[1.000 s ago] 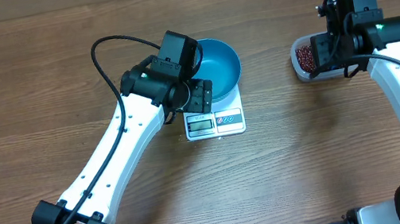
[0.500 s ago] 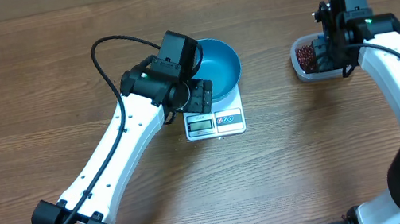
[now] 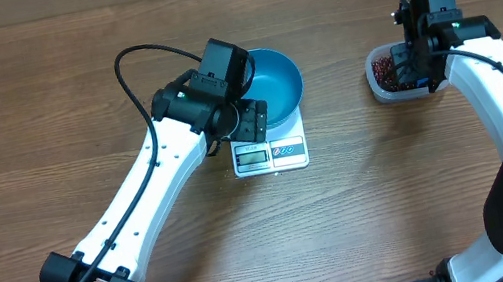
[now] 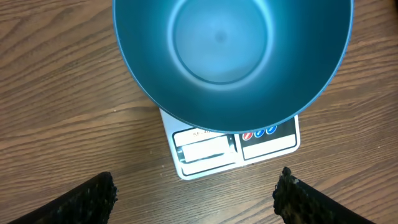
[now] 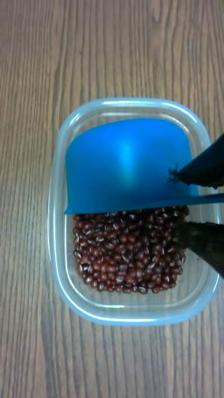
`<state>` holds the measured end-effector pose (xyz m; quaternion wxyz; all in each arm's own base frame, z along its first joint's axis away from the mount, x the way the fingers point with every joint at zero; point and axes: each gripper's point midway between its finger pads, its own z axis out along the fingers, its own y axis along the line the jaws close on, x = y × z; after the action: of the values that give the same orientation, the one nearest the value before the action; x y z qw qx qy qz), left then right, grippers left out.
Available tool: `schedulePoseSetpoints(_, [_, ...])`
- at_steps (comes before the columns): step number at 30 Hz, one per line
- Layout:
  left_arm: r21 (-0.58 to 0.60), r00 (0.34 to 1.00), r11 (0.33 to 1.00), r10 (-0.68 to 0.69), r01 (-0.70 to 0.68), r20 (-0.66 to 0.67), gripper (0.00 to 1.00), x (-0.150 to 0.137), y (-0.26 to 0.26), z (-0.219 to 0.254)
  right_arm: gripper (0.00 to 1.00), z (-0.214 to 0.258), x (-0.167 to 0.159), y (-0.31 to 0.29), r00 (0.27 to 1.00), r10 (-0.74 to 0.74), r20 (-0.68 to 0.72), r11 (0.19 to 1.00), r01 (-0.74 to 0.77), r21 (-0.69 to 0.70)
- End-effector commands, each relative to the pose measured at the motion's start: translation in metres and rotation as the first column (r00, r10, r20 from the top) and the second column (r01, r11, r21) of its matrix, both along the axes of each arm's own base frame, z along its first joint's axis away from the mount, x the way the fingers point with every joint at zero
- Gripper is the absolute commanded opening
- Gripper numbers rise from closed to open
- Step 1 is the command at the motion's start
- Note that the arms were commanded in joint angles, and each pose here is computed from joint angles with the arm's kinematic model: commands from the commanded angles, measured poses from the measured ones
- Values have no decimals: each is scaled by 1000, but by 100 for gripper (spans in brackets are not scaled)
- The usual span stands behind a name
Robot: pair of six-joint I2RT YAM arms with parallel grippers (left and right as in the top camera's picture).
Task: Scoop item into bowl and weigh 150g on scale
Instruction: 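Lower the cup into the red beans with the right gripper, then move the left gripper down to the scale's front buttons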
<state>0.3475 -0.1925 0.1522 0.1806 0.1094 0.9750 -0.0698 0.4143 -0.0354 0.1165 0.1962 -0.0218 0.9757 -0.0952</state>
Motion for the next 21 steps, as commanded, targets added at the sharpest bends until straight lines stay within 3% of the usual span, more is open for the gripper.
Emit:
schedulePoseSetpoints(1, [-15,1000,1000,0,0,4,85,1,-6,3,19,-5,-1,-11,1000,-25,-11,999,24,-45])
schedulePoseSetpoints(8, [-16,1000,1000,0,1,6,85,2,-6,3,4,-2,3,-12,1000,-27,11,998,28,-50])
schedulePoseSetpoints(21, [-22,1000,1000,0,0,15,86,4,-7,4,4,5,7,-12,999,-26,25,998,27,-50])
